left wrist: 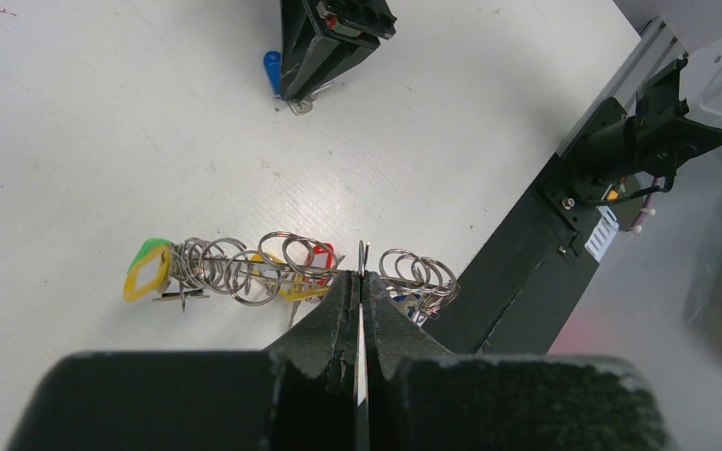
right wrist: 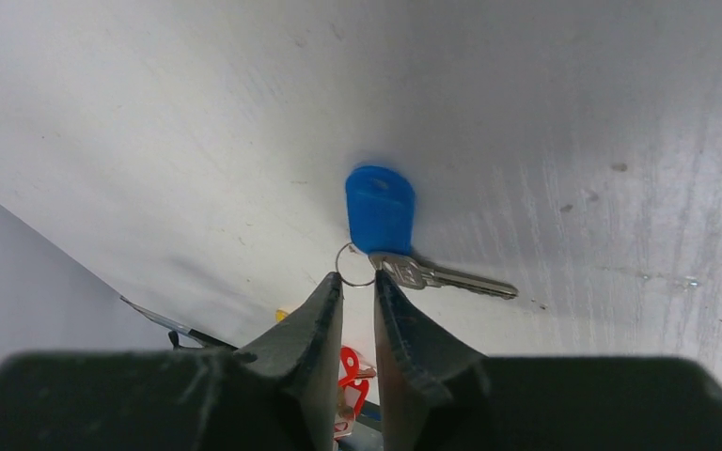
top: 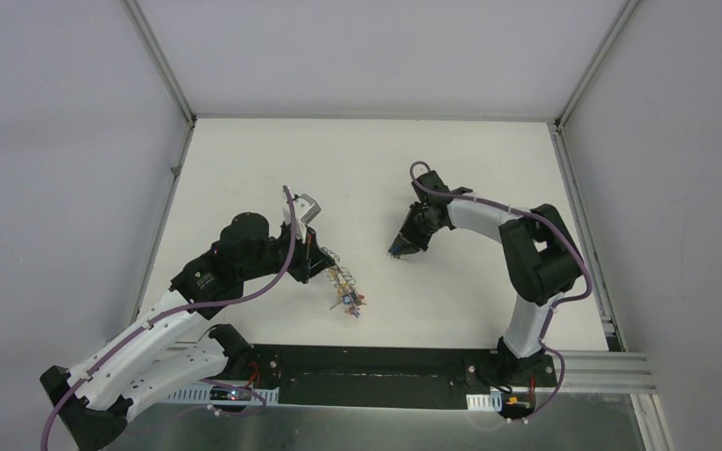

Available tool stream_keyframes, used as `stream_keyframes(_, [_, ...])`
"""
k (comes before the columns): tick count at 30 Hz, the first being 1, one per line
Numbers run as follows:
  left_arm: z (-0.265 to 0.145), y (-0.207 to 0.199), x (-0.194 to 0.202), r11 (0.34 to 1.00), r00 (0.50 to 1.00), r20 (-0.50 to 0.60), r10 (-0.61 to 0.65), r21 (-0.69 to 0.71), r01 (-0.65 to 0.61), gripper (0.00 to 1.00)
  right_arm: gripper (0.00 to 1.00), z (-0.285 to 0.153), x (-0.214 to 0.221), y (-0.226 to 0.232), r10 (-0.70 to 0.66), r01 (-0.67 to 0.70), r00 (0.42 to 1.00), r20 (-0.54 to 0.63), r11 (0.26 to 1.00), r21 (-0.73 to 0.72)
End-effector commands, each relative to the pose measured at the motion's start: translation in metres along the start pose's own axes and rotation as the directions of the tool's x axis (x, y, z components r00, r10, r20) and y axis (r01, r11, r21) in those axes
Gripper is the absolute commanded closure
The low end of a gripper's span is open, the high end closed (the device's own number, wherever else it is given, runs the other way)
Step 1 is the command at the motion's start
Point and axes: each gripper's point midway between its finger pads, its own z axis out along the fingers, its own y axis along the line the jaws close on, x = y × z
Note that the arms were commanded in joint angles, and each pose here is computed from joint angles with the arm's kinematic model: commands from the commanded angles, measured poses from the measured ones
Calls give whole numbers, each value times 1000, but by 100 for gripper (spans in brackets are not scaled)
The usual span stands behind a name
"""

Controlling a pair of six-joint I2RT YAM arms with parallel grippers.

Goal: Put the keys on the keyring

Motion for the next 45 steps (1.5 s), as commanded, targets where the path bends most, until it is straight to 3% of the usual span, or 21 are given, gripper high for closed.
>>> stream_keyframes(1, [-3, -10, -18, 999, 997, 73, 21, 28, -23, 100, 83, -8, -17, 22, -44, 46, 998, 52, 998, -37])
stream_keyframes(7, [-3, -10, -19, 999, 997, 73, 22, 29, -25, 100, 92, -8, -21, 25, -66, 67, 997, 50, 997, -31])
stream_keyframes(14, [-4, -9, -19, 999, 997, 74, 33, 25, -35, 100, 87, -27, -24, 24, -222, 223, 971, 86, 975, -3])
stream_keyframes(20, [-3, -9, -18, 999, 997, 68, 30, 29, -32, 100, 74, -30, -8, 29, -486, 487, 873, 37, 872, -41])
stream_keyframes(23, [-3, -9, -18, 999, 997, 66, 29, 29, -31, 100, 67, -32, -9, 28, -571, 570, 819, 48, 821, 38])
stream_keyframes(31, [-3, -9, -17, 999, 998, 64, 22, 28, -24, 100, 73, -24, -15, 24, -712, 694, 702, -22, 676, 246])
stream_keyframes(37, [-3, -8, -17, 999, 997, 67, 26, 22, -28, 100, 76, -20, -19, 15, -757, 726, 651, -59, 598, 339])
stream_keyframes(45, [-2, -8, -16, 999, 998, 58, 20, 25, -22, 100, 77, -11, -17, 15, -769, 740, 635, -72, 579, 341])
